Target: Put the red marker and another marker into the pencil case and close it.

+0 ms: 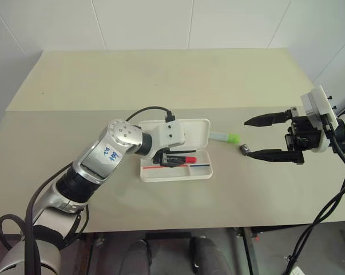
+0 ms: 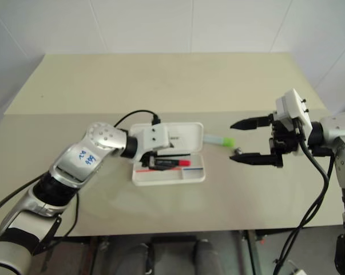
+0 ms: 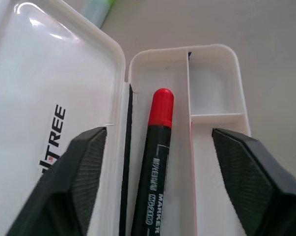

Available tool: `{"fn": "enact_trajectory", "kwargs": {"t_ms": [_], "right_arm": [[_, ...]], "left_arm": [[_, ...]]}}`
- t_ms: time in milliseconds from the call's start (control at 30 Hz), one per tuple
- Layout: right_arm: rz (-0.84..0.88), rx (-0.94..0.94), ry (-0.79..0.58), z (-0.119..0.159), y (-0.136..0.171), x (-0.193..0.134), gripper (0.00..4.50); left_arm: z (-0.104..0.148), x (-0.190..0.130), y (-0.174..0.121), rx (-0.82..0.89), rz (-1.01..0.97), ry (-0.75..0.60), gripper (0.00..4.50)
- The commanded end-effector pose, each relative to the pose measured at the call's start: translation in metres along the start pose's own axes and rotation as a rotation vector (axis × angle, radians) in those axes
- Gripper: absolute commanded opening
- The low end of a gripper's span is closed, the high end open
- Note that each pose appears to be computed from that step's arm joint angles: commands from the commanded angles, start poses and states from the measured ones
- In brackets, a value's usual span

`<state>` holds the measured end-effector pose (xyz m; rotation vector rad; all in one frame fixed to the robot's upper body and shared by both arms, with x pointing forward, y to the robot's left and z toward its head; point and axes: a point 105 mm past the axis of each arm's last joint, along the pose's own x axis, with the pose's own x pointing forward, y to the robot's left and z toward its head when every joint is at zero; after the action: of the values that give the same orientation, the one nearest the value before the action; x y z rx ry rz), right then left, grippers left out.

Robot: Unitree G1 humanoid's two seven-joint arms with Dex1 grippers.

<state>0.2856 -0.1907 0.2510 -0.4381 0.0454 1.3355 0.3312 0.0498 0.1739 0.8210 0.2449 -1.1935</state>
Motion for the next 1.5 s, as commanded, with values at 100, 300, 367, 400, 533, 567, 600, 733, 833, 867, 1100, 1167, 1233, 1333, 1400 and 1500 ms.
{"fn": "enact_trajectory", "kwargs": {"t_ms": [100,300,367,400,533,567,600,733,833,867,1100,1167,1233,1333,1400,1500], "right_arm": [[-0.017,-0.045,0.021,0.006,-0.001,-0.004,4.5],[-0.111,-0.045,0.166,-0.03,-0.031,0.011,4.5],[-0.148,-0.039,0.204,-0.043,-0.044,0.014,4.5],[-0.161,-0.039,0.213,-0.046,-0.05,0.016,4.5],[-0.188,-0.053,0.229,-0.053,-0.071,0.028,4.5],[-0.188,-0.056,0.233,-0.055,-0.075,0.031,4.5],[-0.187,-0.058,0.236,-0.056,-0.078,0.034,4.5],[-0.147,-0.052,0.261,-0.064,-0.083,0.042,4.5],[-0.113,-0.033,0.309,-0.077,-0.081,0.046,4.5],[-0.111,-0.022,0.328,-0.082,-0.082,0.047,4.5],[-0.177,0.018,0.355,-0.09,-0.095,0.059,4.5],[-0.177,0.026,0.361,-0.091,-0.096,0.06,4.5],[-0.167,0.032,0.371,-0.094,-0.095,0.06,4.5],[-0.169,0.046,0.377,-0.097,-0.095,0.062,4.5],[-0.177,0.067,0.376,-0.1,-0.094,0.064,4.5],[-0.185,0.084,0.382,-0.105,-0.094,0.066,4.5]], "left_arm": [[0.025,-0.008,0.005,0.016,0.03,-0.11,4.47],[0.061,-0.041,-0.009,-0.066,0.003,-0.283,4.47],[0.061,-0.051,-0.015,-0.074,0.013,-0.278,4.47],[0.059,-0.056,-0.016,-0.079,0.025,-0.27,4.47],[0.051,-0.084,-0.016,-0.108,0.105,-0.245,4.47],[0.044,-0.095,-0.015,-0.132,0.135,-0.231,4.47],[0.035,-0.105,-0.014,-0.154,0.167,-0.211,4.47],[0.002,-0.135,-0.023,-0.201,0.227,-0.144,4.47],[-0.014,-0.146,-0.039,-0.255,0.208,-0.147,4.47],[-0.02,-0.149,-0.042,-0.278,0.217,-0.144,4.47],[-0.032,-0.163,-0.055,-0.353,0.219,-0.18,4.47],[-0.028,-0.163,-0.06,-0.353,0.193,-0.225,4.47],[-0.021,-0.162,-0.063,-0.346,0.176,-0.286,4.47],[-0.017,-0.16,-0.065,-0.331,0.175,-0.329,4.47],[-0.014,-0.158,-0.067,-0.323,0.163,-0.352,4.47],[-0.013,-0.157,-0.07,-0.324,0.152,-0.352,4.47]]}}
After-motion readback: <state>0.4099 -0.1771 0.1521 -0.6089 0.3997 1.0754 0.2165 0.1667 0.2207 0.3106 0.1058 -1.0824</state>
